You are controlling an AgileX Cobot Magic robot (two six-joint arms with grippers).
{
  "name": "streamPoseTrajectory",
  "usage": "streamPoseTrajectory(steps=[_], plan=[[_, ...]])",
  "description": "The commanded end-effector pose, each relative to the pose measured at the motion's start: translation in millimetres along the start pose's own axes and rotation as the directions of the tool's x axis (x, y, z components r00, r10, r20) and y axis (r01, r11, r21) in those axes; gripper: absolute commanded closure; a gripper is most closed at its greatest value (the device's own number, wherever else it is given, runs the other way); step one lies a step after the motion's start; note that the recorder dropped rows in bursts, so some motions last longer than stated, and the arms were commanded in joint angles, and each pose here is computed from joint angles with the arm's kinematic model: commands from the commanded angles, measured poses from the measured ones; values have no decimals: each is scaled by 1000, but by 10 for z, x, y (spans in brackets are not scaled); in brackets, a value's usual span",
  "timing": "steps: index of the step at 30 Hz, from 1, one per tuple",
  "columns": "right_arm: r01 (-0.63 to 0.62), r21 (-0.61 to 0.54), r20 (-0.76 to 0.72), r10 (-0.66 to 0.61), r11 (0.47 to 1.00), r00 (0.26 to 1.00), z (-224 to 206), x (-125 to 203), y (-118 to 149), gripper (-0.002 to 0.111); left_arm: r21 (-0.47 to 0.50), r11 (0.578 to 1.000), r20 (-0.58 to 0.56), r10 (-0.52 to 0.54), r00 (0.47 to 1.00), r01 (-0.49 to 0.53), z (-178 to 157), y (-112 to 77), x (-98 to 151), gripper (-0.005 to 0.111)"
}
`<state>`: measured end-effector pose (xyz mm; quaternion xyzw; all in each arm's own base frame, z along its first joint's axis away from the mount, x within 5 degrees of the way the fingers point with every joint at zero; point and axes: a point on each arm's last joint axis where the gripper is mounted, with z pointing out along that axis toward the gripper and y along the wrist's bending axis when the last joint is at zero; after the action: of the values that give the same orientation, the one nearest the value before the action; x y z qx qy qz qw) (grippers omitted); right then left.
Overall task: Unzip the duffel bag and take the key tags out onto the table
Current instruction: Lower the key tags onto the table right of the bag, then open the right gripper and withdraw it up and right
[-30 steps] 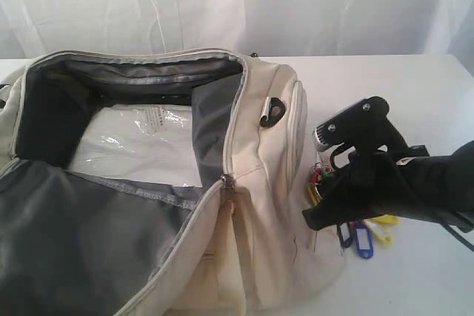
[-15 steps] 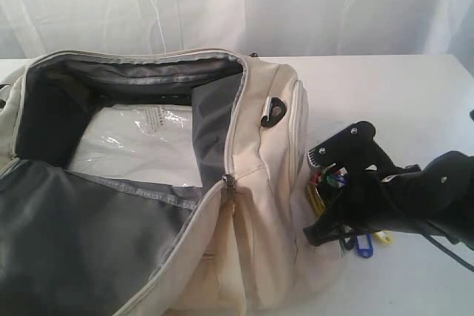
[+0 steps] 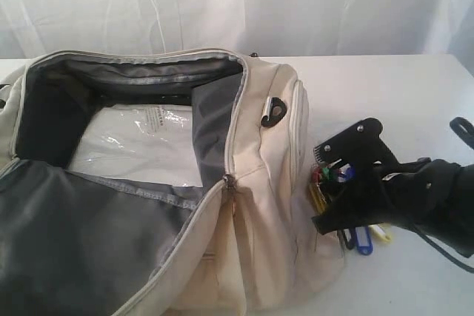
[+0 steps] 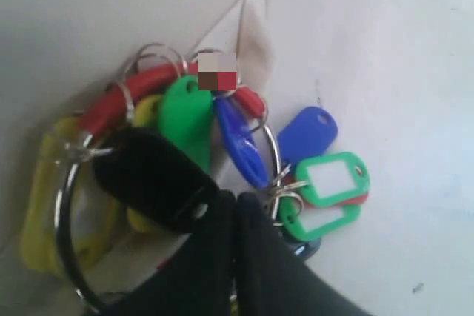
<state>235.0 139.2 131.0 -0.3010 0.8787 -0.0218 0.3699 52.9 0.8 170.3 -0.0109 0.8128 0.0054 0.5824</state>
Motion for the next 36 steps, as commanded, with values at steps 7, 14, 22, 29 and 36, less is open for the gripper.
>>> streamPoseTrajectory(steps=[7, 14, 22, 29, 36], plan=[[-14, 90, -67, 20, 996, 998, 206, 166, -43, 108, -1, 1000, 5, -15, 1000, 15, 1, 0, 6, 107], [-29, 112, -136, 44, 993, 990, 326, 305, -23, 108, -1, 1000, 5, -15, 1000, 15, 1, 0, 6, 107], [-9, 225, -240, 65, 974, 969, 319, 429, -194, 108, -1, 1000, 5, -15, 1000, 15, 1, 0, 6, 107], [-13, 229, -245, 71, 973, 967, 258, 399, -226, 108, -1, 1000, 5, -15, 1000, 15, 1, 0, 6, 107], [-55, 135, -67, 64, 989, 996, 32, 103, -224, 108, -1, 1000, 5, -15, 1000, 15, 1, 0, 6, 107]])
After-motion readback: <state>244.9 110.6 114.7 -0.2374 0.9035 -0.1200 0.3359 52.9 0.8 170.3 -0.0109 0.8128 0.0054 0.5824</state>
